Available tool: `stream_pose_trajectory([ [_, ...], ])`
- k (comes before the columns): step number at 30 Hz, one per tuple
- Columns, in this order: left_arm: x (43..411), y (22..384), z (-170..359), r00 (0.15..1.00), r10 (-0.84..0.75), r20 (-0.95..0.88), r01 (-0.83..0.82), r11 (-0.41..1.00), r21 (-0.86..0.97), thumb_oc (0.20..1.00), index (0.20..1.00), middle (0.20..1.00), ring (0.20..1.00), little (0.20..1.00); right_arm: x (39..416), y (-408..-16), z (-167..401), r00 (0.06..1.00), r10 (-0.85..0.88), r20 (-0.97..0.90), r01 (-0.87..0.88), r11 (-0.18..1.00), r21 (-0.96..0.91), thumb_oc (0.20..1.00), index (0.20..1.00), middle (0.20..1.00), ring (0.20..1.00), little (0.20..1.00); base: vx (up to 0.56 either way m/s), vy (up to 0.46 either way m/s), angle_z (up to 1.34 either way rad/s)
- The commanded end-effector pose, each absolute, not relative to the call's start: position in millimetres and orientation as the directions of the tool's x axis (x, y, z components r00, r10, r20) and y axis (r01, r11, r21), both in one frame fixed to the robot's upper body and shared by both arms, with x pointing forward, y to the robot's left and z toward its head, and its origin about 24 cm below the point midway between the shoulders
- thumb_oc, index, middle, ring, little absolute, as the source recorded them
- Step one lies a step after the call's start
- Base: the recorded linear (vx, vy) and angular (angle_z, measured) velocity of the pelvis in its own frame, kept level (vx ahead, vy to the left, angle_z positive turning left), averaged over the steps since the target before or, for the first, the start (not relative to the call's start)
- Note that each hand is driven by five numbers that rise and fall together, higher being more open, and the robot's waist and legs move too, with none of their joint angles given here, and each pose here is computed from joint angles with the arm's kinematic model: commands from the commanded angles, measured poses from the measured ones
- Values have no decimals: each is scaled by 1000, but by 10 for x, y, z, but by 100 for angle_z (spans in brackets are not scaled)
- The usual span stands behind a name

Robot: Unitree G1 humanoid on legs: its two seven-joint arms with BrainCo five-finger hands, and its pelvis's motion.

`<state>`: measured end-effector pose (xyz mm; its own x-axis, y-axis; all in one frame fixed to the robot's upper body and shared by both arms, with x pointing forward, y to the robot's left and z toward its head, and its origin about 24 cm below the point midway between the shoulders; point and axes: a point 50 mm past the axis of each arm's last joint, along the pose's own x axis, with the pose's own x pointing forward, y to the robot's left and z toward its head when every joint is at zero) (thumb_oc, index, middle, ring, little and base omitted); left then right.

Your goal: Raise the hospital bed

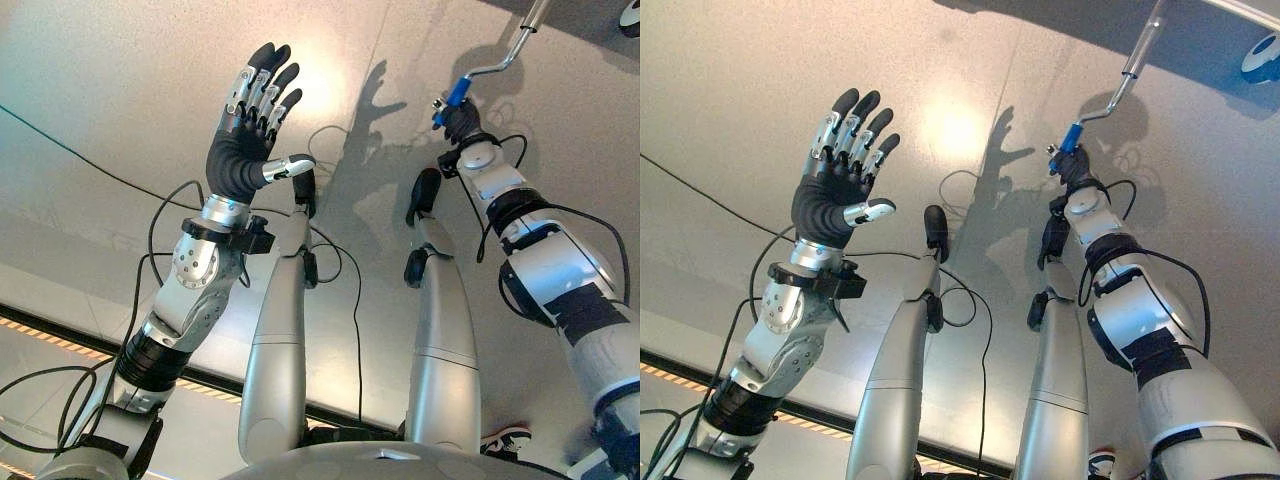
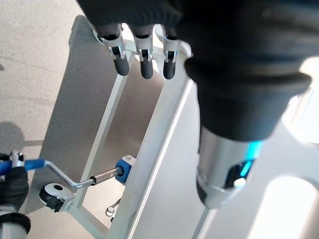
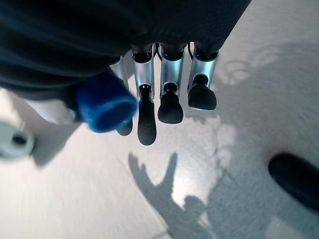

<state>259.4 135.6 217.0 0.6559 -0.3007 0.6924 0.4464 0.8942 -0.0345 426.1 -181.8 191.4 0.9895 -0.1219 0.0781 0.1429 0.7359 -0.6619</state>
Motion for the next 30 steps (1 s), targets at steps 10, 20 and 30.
stream_pose_trajectory([
  [10,2363,1380,2283,551,-280,786,470,882,-16,1000,1000,1000,1000,1000,3668,-5,2054,738,596,316,-355,741,-570,200,200,200,200,200,-4,7,-3],
  [20,2316,1413,2266,513,-327,793,486,873,46,1000,1000,1000,1000,1000,3065,-667,2502,506,552,663,-394,832,-392,200,200,200,200,200,-7,-8,-2],
  [30,2252,1606,2157,554,-313,771,443,895,45,1000,1000,1000,1000,1000,2793,-1579,2344,586,185,789,-296,955,-4,200,200,200,200,200,-2,-20,-2],
])
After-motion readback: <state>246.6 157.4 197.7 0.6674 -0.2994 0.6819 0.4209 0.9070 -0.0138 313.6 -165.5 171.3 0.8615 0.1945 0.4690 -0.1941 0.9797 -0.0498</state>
